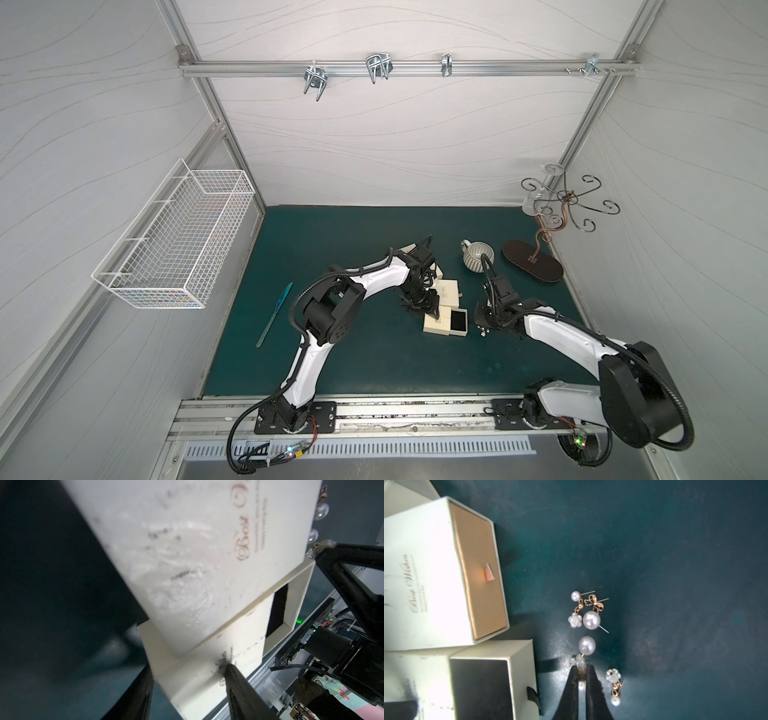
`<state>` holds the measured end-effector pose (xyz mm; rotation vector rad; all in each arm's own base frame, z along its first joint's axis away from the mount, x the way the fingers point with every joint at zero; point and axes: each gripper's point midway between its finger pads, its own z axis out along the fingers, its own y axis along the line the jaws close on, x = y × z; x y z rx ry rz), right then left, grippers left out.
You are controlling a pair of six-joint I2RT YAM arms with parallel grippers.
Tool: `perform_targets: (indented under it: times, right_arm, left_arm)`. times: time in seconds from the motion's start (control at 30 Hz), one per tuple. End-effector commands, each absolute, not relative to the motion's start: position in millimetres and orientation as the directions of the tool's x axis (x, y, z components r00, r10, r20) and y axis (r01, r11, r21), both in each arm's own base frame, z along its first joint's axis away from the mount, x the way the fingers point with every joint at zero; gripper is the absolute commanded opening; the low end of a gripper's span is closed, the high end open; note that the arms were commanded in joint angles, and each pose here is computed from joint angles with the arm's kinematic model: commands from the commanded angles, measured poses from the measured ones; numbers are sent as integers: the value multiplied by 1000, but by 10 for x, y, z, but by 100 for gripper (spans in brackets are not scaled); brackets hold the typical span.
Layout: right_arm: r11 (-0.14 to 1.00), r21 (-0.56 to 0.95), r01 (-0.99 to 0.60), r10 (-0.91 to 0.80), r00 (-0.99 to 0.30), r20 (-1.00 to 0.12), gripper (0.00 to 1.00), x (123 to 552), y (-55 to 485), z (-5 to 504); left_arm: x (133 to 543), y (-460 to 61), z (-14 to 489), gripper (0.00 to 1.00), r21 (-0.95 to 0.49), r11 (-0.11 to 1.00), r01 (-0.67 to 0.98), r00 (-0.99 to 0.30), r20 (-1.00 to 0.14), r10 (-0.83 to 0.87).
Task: Take out the earrings from the drawer-style jewelry box
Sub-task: Place the earring at the center of the board.
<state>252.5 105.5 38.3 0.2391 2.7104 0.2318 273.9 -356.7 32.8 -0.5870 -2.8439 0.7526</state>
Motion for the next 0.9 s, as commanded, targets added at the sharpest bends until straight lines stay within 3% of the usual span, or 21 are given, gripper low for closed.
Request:
perform_targets:
  times: [0.0, 0.3, 0.57, 0.87]
  right_arm:
    - [968, 219, 120, 197, -906, -374, 6, 2557, 1107, 366]
    - [964, 256, 71, 164, -918, -360, 7, 2692, 1278, 390]
    - [965, 254, 68, 161, -915, -370, 24, 2672, 1269, 455]
    - [965, 263, 3, 96, -936, -339, 25, 2470, 1384, 411]
  left_arm:
    - [2737, -3255, 14, 57, -345, 874, 343, -914, 92, 395]
    - [2731, -3255, 27, 57, -343, 873, 347, -914, 87, 397]
    - [2735, -3273, 49, 57, -355, 865, 353, -912, 77, 403]
    - [2704, -3427, 245, 60, -452, 807, 380, -898, 31, 440]
